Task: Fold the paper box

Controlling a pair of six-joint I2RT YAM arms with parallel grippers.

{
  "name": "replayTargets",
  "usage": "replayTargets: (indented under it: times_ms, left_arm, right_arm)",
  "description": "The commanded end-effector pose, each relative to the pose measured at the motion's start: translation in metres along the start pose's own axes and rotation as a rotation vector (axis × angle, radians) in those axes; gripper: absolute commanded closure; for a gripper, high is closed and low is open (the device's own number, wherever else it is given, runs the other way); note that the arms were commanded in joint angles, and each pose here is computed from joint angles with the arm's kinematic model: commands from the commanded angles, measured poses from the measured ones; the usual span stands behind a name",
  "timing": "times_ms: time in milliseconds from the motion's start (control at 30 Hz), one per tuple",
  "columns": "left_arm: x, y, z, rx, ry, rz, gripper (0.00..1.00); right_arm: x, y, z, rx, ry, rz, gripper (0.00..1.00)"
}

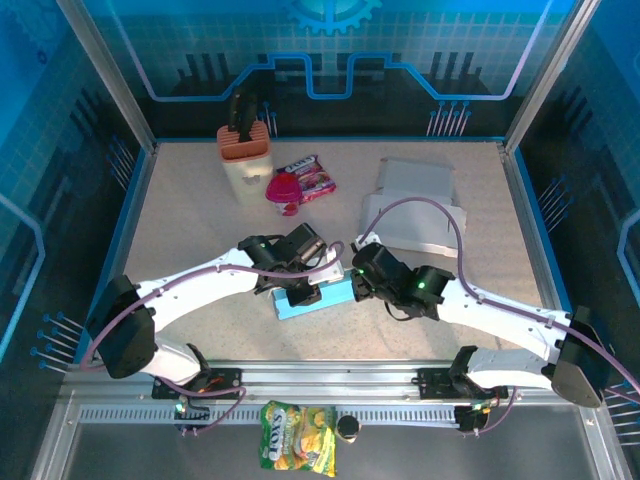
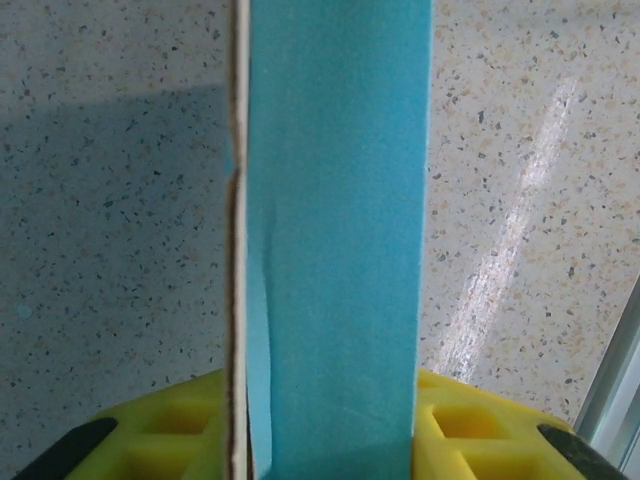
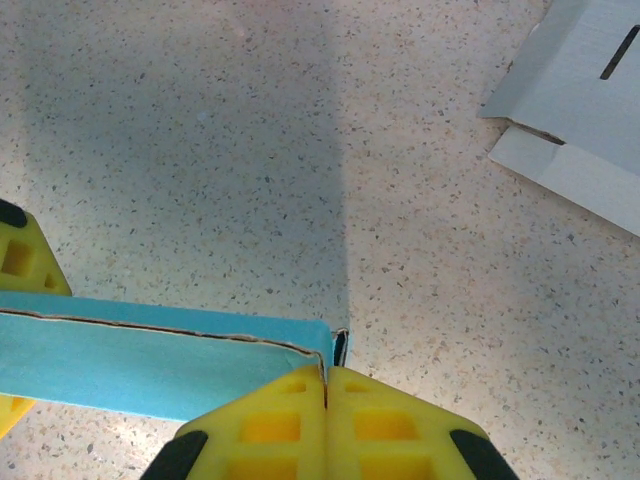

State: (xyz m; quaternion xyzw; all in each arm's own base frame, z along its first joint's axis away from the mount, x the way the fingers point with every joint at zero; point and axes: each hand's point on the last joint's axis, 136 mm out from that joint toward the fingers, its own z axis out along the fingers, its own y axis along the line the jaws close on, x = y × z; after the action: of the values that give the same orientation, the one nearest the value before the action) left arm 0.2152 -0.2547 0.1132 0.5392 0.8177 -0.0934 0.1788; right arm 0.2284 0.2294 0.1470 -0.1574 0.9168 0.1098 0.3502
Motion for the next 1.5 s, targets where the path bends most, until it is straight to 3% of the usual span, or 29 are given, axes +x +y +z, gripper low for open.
replayTargets:
  times_ms: [0, 367, 733, 867, 1067, 1200, 1467]
  left_arm:
    - [-0.013, 0.012, -0.01, -0.059, -0.056, -0.028, 0.61]
    - [-0.011, 0.019, -0.014, -0.106, -0.066, -0.057, 0.43]
    - [-0.018, 0.033, -0.073, -0.24, -0.313, -0.278, 0.25]
    - [0.009, 0.05, -0.104, -0.376, -0.332, -0.487, 0.31]
    - [0.075, 0.042, -0.116, -0.44, -0.148, -0.786, 0.44]
    - [0.089, 0.031, -0.108, -0.402, -0.088, -0.845, 0.5]
    - [0.081, 0.028, -0.099, -0.368, -0.107, -0.818, 0.58]
  right_arm:
    - [0.027, -0.016, 0.003, 0.073, 0.066, -0.016, 1.0]
    - [0.019, -0.007, -0.003, 0.091, 0.035, -0.002, 1.0]
    - [0.011, 0.003, -0.006, 0.136, 0.04, 0.045, 1.0]
    - [0.011, 0.006, -0.005, 0.148, 0.046, 0.052, 1.0]
    - [0.01, 0.009, -0.004, 0.146, 0.053, 0.051, 1.0]
    - [0.01, 0.011, -0.003, 0.143, 0.06, 0.052, 1.0]
    - [0.01, 0.012, -0.002, 0.141, 0.069, 0.051, 1.0]
